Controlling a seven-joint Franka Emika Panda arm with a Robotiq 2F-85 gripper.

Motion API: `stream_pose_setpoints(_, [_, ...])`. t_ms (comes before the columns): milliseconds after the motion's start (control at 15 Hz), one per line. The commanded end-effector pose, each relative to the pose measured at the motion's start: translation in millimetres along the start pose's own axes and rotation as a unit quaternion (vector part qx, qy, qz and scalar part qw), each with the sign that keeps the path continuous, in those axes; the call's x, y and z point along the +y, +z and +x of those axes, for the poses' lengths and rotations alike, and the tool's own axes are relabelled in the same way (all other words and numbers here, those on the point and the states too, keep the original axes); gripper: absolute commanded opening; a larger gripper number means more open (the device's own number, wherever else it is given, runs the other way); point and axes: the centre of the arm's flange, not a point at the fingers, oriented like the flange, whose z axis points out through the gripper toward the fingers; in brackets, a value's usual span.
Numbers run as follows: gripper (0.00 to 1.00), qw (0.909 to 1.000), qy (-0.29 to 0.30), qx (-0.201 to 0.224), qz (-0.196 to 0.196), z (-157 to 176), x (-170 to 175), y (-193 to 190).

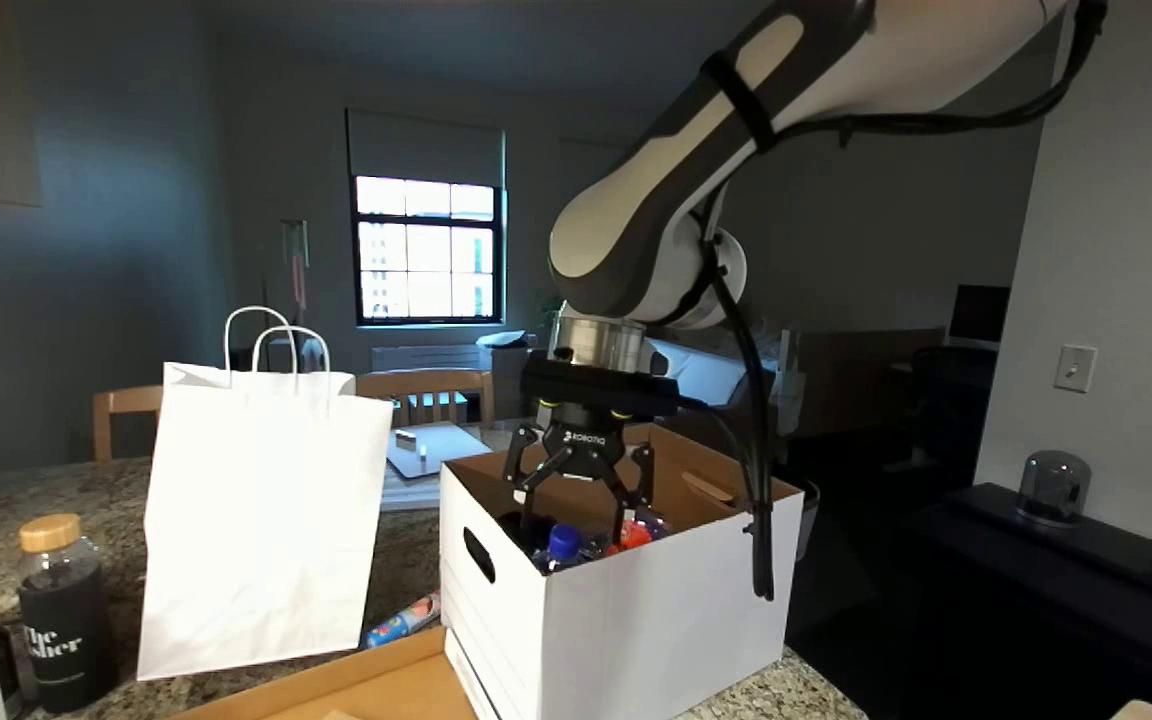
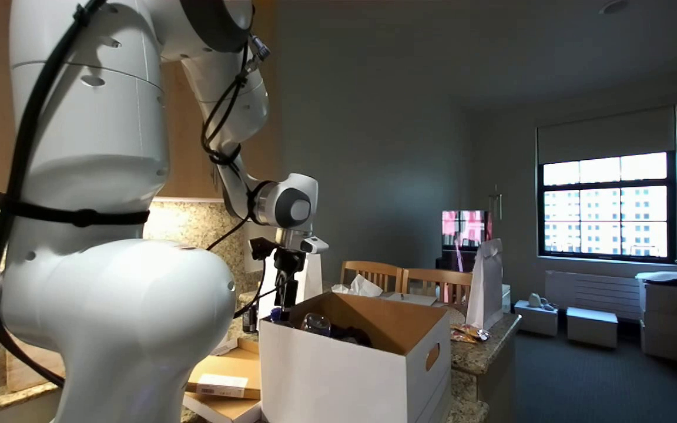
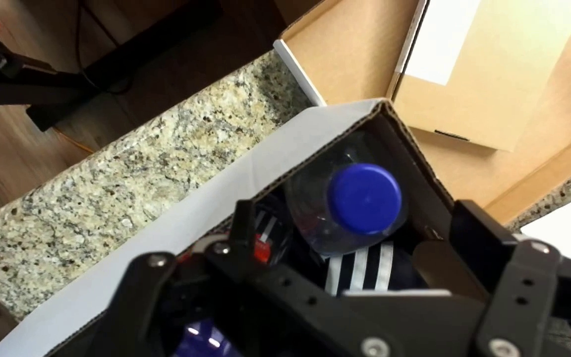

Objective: Remove smaller box and three bottles from the bigger box and you put them on the table

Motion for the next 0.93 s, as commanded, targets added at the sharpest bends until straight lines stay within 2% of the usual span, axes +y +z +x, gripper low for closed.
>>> stream_pose_setpoints(0, [1.00, 0.9996, 0.021, -0.010, 0.015, -18.8, 17.2, -0.8])
stream_pose_setpoints(333, [0.99, 0.9990, 0.033, -0.020, 0.023, -29.2, 22.6, -0.4])
stream_pose_setpoints(400, [0.75, 0.9990, 0.034, -0.020, 0.022, -30.3, 22.2, -1.1])
stream_pose_setpoints(533, [0.71, 0.9990, 0.033, -0.019, 0.022, -31.4, 22.4, -2.2])
stream_pose_setpoints(867, [0.37, 0.9992, 0.033, -0.005, 0.023, -27.4, 18.1, -5.0])
